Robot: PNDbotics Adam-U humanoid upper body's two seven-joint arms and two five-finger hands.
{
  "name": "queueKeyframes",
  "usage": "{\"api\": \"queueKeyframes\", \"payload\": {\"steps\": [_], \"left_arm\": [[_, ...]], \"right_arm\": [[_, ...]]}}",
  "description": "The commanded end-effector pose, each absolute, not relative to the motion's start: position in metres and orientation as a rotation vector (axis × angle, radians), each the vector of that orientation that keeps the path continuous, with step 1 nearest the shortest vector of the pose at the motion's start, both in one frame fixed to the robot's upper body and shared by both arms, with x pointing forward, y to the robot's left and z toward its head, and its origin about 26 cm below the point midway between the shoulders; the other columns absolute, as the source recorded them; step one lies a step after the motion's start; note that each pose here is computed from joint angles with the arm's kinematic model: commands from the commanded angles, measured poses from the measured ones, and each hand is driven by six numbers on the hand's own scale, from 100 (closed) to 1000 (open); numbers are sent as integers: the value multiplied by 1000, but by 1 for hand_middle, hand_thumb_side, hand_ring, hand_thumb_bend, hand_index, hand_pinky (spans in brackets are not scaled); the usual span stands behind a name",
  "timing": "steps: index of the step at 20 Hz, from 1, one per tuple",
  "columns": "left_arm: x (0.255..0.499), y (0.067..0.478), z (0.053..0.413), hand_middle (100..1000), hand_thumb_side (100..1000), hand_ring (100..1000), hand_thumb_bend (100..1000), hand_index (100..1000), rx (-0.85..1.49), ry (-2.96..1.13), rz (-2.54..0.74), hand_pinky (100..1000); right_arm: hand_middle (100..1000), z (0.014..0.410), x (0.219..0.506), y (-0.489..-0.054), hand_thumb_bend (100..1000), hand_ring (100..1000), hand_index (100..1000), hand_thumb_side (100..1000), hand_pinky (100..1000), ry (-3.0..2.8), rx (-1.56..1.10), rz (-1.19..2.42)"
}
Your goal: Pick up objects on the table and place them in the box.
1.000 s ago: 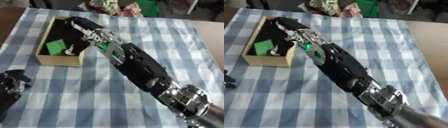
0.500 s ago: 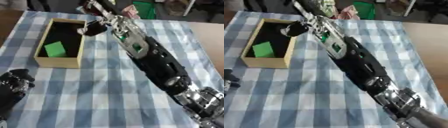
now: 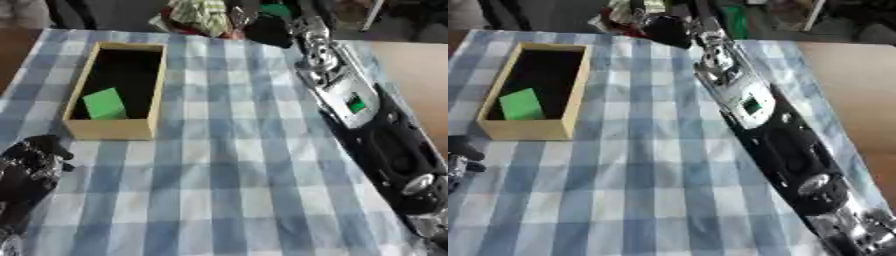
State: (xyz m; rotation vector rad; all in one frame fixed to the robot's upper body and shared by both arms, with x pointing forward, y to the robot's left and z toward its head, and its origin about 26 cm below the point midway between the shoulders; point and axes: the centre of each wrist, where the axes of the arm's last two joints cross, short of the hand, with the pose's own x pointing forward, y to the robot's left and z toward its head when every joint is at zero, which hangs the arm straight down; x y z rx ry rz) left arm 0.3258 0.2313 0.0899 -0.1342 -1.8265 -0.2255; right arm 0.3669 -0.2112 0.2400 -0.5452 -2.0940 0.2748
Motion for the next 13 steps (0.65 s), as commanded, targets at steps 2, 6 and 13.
{"api": "queueKeyframes", "payload": {"steps": [2, 6, 13], "left_arm": [[325, 237, 96, 498, 204, 591, 100, 659, -108, -1847, -224, 545], [324, 239, 95, 498, 203, 591, 100, 659, -102, -1843, -218, 544], [324, 240, 94, 498, 204, 592, 100, 659, -96, -1840, -211, 544]], "right_arm": [[704, 244, 355, -232, 261, 913, 875, 100, 678, -2127, -595, 165], [700, 225, 351, -245, 256, 913, 873, 100, 672, -2087, -622, 68], [696, 194, 348, -257, 252, 914, 872, 100, 667, -2030, -641, -51]]}}
